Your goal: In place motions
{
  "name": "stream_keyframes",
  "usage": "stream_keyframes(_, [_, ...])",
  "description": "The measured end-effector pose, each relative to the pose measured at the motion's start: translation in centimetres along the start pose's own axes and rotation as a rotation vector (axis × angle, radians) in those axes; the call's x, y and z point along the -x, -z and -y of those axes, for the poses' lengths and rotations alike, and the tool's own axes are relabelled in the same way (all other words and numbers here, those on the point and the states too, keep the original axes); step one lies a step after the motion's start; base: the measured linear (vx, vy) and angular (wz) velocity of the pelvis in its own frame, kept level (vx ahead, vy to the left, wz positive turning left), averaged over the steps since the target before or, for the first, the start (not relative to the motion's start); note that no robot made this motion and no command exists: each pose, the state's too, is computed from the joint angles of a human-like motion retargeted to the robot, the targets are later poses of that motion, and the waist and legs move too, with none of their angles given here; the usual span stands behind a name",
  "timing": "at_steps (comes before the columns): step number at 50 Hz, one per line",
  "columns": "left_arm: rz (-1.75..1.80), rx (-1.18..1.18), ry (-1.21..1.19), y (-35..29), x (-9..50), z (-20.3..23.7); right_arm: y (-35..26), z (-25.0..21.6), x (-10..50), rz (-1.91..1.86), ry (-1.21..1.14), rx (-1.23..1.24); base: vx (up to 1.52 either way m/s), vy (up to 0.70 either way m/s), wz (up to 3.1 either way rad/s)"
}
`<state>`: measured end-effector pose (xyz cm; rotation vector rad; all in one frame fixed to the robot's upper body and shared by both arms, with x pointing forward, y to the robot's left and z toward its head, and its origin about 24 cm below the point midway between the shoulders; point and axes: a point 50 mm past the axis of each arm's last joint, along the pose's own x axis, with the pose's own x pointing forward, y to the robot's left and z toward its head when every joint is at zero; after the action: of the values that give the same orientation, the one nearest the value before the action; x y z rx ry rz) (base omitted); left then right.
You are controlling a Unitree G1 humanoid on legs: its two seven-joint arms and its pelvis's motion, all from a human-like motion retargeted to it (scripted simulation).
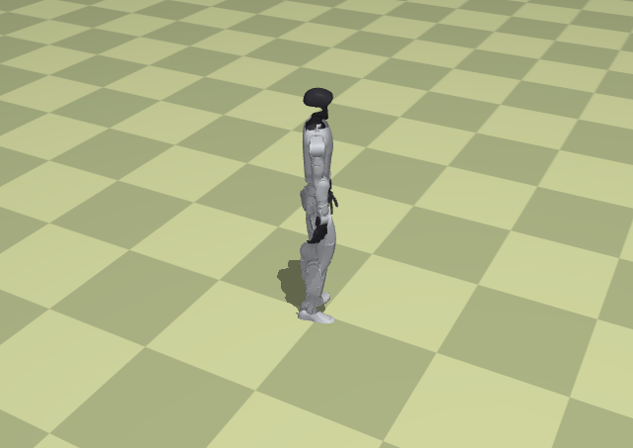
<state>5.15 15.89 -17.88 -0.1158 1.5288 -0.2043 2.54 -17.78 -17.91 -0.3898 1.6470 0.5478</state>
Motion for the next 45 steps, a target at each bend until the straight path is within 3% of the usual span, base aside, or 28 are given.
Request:
stream_keyframes(5, [-0.009,0.039,-0.046,1.1,0.0,-0.4,2.1,-0.3,-0.2,-0.020,0.013,-0.144,0.15,-0.07,0.15])
stream_keyframes(10, [-0.080,0.181,-0.096,3.6,-0.1,-0.3,-0.3,0.7,0.1,0.071,0.079,-0.195,0.09,-0.03,-0.02])
stream_keyframes(20, [-0.425,0.506,0.072,15.1,1.6,3.6,-15.0,-1.0,4.1,0.515,-0.039,0.112,0.02,0.02,-0.33])
stream_keyframes(24, [-0.502,0.535,0.062,17.9,2.5,4.1,-18.6,-1.5,6.3,0.670,-0.008,0.230,0.02,0.01,0.12])
stream_keyframes(28, [-0.536,0.549,0.027,18.5,2.9,3.6,-18.3,-1.4,6.2,0.670,0.028,0.298,0.01,-0.01,0.50])
stream_keyframes(36, [-0.342,0.335,-0.114,10.1,0.7,1.3,-6.3,-0.1,0.9,0.304,0.029,0.070,-0.06,0.03,0.30])
stream_keyframes(40, [0.023,0.155,-0.041,-3.2,0.1,1.6,2.0,1.6,0.2,0.033,0.030,-0.260,-0.66,0.13,-0.04])
stream_keyframes(45, [0.465,0.063,0.087,-14.8,3.0,3.2,12.0,1.7,1.5,-0.222,0.090,-0.559,-0.21,0.14,-0.05])
